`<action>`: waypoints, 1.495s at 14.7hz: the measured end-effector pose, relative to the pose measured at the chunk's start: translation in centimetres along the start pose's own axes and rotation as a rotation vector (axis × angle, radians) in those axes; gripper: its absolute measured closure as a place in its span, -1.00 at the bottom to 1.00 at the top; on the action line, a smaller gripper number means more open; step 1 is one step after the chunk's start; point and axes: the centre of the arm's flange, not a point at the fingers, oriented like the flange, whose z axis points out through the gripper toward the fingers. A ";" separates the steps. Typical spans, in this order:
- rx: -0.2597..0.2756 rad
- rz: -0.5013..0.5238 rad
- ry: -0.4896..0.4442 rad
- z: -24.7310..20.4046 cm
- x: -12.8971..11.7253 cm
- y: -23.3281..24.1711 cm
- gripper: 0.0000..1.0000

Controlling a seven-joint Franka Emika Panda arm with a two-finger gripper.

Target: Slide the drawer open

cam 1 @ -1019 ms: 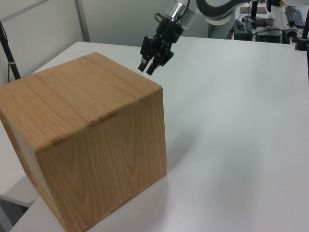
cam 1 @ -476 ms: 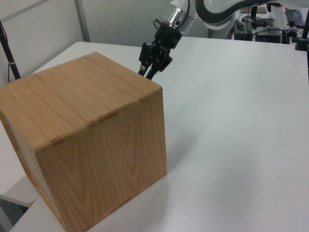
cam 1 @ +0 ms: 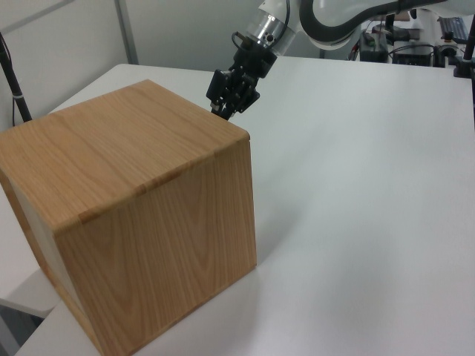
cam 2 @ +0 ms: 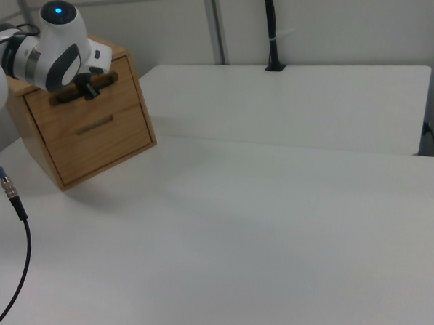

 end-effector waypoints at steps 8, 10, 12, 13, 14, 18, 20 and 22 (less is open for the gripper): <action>0.016 0.047 0.023 1.6 0.1 0.3 0.21; 0.023 0.048 0.027 1.7 0.2 0.1 0.37; 0.023 0.049 0.030 1.8 0.2 0.0 0.76; 0.019 0.053 0.030 2.0 0.3 0.4 0.96; 0.017 0.055 0.029 2.1 0.4 0.5 0.96; -0.005 0.033 0.049 1.7 1.0 0.9 0.96; -0.021 0.036 0.051 1.0 1.7 1.7 0.96; -0.032 0.045 0.045 0.5 2.2 2.3 0.97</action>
